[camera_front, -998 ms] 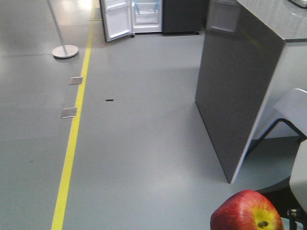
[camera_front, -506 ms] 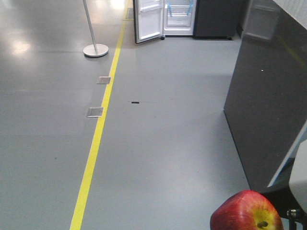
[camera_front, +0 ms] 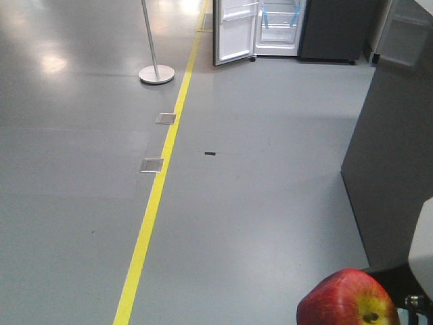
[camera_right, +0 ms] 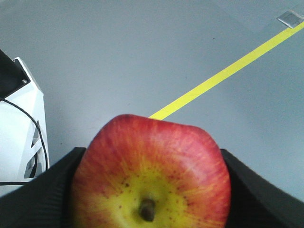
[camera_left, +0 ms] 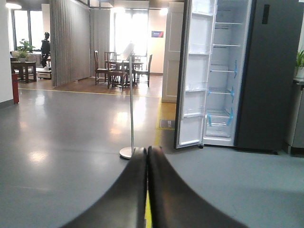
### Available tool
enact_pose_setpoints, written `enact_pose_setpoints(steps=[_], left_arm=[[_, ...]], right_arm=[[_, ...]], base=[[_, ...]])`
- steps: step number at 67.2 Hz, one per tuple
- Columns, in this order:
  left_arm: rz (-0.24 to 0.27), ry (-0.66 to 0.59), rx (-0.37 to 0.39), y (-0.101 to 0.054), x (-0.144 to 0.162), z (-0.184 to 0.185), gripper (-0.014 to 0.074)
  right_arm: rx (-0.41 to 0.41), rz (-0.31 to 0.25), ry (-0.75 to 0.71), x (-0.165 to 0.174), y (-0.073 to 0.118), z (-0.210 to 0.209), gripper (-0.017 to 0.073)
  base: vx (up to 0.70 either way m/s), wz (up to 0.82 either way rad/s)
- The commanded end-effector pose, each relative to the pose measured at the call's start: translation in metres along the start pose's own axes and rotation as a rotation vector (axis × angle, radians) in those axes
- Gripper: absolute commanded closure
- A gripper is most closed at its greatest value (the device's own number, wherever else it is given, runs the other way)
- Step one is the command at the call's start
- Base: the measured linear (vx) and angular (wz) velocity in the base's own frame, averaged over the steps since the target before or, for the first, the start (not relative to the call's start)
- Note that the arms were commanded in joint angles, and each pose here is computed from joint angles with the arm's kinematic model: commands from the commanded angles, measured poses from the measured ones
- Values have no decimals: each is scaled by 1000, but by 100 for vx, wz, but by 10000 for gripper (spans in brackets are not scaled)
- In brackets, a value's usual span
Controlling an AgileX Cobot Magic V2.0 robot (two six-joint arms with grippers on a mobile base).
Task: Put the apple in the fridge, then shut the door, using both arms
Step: 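Drive the base away from the counter holding the apple, then drive the base toward the open white refrigerator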
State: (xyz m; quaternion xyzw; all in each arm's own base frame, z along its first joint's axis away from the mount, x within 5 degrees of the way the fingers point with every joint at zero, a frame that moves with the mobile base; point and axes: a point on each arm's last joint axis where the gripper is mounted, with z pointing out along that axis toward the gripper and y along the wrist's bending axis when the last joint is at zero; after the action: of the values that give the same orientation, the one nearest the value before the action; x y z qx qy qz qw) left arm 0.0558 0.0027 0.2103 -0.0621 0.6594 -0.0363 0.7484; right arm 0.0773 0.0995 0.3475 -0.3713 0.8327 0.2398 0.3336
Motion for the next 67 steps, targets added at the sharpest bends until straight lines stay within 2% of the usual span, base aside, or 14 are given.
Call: enact_pose_setpoints(steps=[1, 67], left_arm=[[-13, -98, 7, -1, -12, -2, 600], [-13, -98, 7, -1, -12, -2, 600]], right_arm=[[2, -13, -92, -11, 1, -7, 445], [2, -13, -92, -11, 1, -7, 445]], base=[[19, 10], [23, 1]])
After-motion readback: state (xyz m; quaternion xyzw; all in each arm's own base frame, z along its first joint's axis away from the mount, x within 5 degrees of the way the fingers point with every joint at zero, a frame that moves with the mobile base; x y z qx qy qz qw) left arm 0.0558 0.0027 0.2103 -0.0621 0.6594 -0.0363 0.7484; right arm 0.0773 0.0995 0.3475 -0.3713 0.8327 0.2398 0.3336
